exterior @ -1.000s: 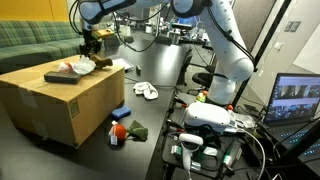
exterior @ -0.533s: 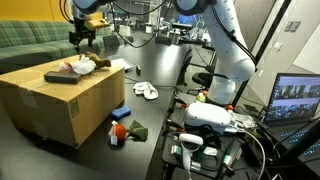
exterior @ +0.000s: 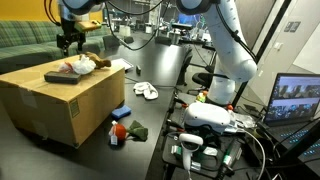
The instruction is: Put the objects on the surface on the box and the objects on the box on the counter top
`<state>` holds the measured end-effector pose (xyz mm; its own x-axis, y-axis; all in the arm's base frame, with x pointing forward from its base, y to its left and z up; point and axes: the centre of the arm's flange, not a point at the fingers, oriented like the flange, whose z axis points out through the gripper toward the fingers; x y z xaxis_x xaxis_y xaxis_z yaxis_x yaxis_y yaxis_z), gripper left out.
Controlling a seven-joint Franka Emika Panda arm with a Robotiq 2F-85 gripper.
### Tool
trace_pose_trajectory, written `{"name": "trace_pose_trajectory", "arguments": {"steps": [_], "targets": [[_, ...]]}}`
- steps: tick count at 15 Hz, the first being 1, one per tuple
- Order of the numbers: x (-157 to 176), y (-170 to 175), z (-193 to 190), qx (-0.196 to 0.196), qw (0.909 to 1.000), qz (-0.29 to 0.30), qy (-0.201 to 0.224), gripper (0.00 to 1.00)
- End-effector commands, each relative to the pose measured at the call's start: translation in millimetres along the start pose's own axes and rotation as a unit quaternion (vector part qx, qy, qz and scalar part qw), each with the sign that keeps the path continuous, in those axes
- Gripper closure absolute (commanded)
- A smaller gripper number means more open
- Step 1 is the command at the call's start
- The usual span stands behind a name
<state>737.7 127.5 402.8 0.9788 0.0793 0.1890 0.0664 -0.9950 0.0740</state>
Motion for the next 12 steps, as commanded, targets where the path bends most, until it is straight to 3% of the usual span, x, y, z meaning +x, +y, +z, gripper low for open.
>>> {"name": "trace_pose_trajectory", "arguments": {"steps": [1,12], "targets": [[-7.0,-12.7,12.4,0.005,0.9999,-0.009,-0.003,0.0],[-12.3,-18.4,83.1,0.004,0.9981,-0.024,-0.057,0.0]]}}
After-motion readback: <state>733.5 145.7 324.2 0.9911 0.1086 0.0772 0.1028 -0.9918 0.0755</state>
